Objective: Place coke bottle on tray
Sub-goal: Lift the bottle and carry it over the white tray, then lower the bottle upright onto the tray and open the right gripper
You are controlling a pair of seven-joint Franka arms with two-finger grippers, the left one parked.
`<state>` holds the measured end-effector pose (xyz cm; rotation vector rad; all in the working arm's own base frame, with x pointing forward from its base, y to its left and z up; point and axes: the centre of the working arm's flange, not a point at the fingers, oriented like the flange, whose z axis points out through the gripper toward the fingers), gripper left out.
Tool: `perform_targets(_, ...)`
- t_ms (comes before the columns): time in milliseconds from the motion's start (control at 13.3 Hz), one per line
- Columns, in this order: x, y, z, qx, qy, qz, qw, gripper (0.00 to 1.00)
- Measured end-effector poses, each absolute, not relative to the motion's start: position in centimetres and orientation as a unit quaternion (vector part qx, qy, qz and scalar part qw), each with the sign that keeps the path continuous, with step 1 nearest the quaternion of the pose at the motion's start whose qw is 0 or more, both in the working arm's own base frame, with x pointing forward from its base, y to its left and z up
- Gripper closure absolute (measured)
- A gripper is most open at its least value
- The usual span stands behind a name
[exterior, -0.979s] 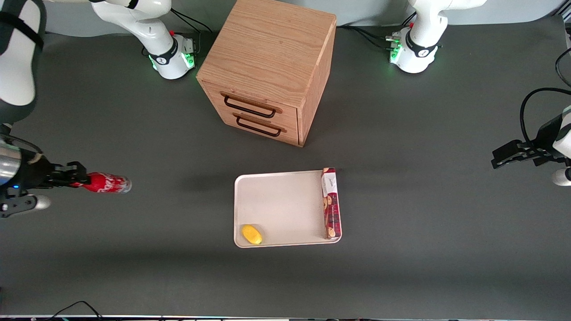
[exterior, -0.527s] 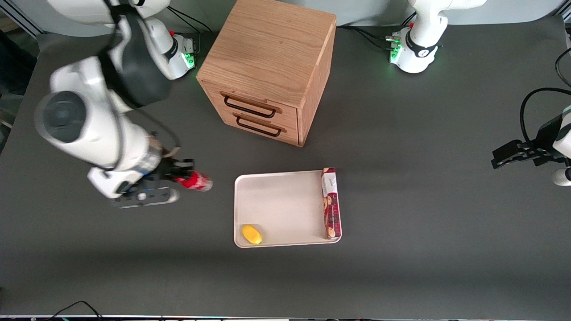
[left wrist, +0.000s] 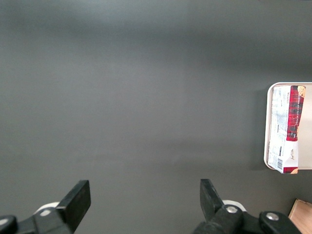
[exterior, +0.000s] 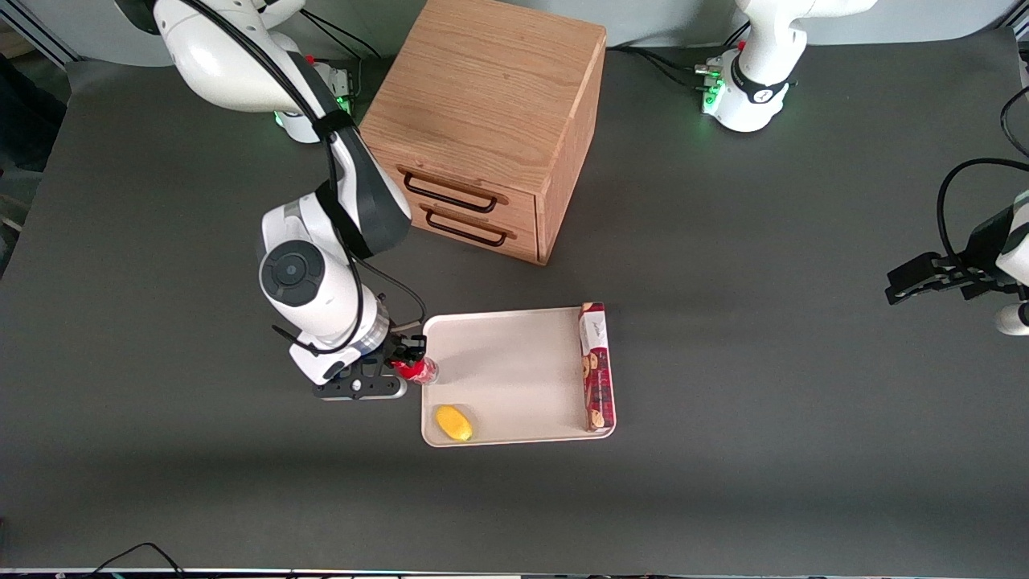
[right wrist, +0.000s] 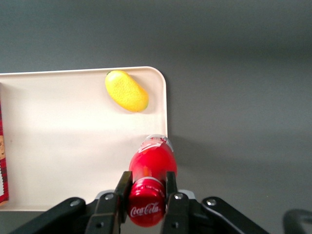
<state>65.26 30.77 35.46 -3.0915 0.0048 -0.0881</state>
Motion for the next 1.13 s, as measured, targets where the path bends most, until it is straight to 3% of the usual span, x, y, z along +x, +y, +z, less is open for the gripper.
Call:
perform_targets(829, 64.0, 33.9, 32.5, -0.999, 0.006, -0.024, 0.023, 0.68)
perform_targets(979, 64.0, 33.9, 32.4, -0.999, 0.007, -0.024, 0.023, 0.65)
perform_targets(1130, 64.0, 33.9, 32.4, -0.999, 0.007, -0.025, 0.023, 0.48)
